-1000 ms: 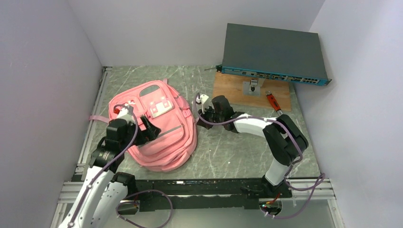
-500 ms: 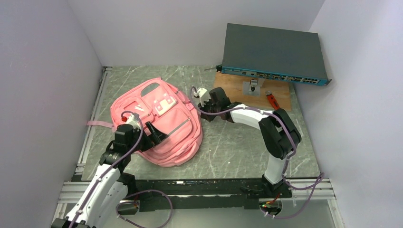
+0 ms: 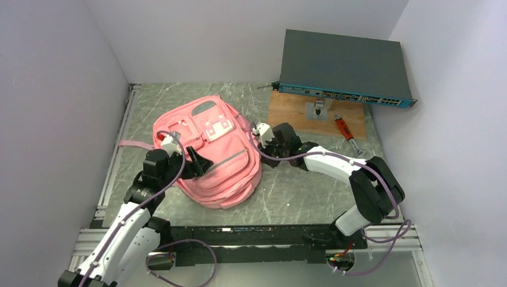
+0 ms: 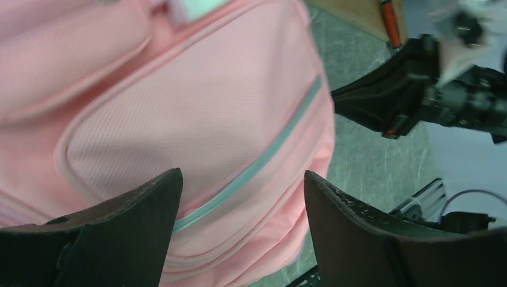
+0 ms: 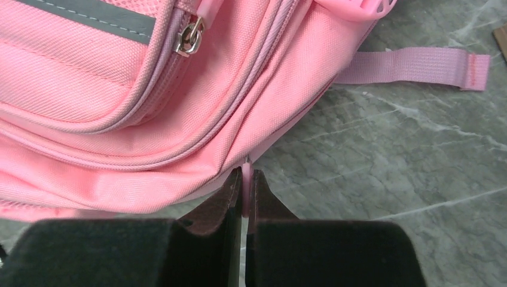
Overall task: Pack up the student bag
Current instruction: Zip the student bag at the center of the board.
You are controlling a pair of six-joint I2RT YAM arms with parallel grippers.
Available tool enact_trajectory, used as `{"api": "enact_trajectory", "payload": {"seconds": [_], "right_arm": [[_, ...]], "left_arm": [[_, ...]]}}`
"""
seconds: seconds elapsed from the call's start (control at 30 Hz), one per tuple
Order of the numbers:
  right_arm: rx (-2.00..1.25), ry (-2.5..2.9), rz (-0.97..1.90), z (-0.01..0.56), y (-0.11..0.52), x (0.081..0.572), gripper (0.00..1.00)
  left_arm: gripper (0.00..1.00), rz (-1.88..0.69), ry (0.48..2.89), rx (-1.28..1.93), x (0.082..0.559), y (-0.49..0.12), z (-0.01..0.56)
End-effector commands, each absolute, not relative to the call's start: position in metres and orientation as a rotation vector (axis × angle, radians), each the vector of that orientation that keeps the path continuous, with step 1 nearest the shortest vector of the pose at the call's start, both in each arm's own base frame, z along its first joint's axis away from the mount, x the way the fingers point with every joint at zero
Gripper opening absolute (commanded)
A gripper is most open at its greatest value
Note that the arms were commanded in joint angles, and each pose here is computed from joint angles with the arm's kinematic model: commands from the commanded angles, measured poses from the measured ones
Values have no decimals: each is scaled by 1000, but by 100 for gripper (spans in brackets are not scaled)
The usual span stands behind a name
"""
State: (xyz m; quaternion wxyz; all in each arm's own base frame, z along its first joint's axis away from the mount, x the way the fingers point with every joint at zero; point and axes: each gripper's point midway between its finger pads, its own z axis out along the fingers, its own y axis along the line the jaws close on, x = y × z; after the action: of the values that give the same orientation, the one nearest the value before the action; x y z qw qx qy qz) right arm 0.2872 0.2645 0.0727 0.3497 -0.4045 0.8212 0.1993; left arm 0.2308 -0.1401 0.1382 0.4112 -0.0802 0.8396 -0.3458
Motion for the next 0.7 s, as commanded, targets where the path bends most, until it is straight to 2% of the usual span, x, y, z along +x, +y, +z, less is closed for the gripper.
{"api": "enact_trajectory", "payload": {"seconds": [0.0, 0.1, 0.2, 0.3, 0.43, 0.5, 0.6, 0.67], "right_arm": [[-1007, 2049, 679, 97, 283, 292, 0], [-991, 2047, 699, 101, 282, 297, 0], [-976, 2033, 724, 106, 281, 297, 0], [-960, 2025, 755, 110, 281, 295, 0], [-945, 2024, 789, 111, 283, 291, 0], [-934, 2012, 806, 114, 285, 291, 0], [-929, 2002, 826, 119, 287, 288, 0], [-923, 1997, 827, 123, 286, 288, 0]], "left_arm": [[81, -713, 1956, 89, 237, -144, 196], [83, -654, 1958, 290, 228, -167, 197], [91, -582, 1975, 492, 218, -193, 185], [90, -461, 1962, 625, 220, -211, 182], [85, -290, 1915, 747, 227, -237, 182], [79, -196, 1927, 758, 236, -243, 176], [64, -47, 1989, 746, 251, -244, 160], [61, 62, 2025, 703, 260, -237, 151]]}}
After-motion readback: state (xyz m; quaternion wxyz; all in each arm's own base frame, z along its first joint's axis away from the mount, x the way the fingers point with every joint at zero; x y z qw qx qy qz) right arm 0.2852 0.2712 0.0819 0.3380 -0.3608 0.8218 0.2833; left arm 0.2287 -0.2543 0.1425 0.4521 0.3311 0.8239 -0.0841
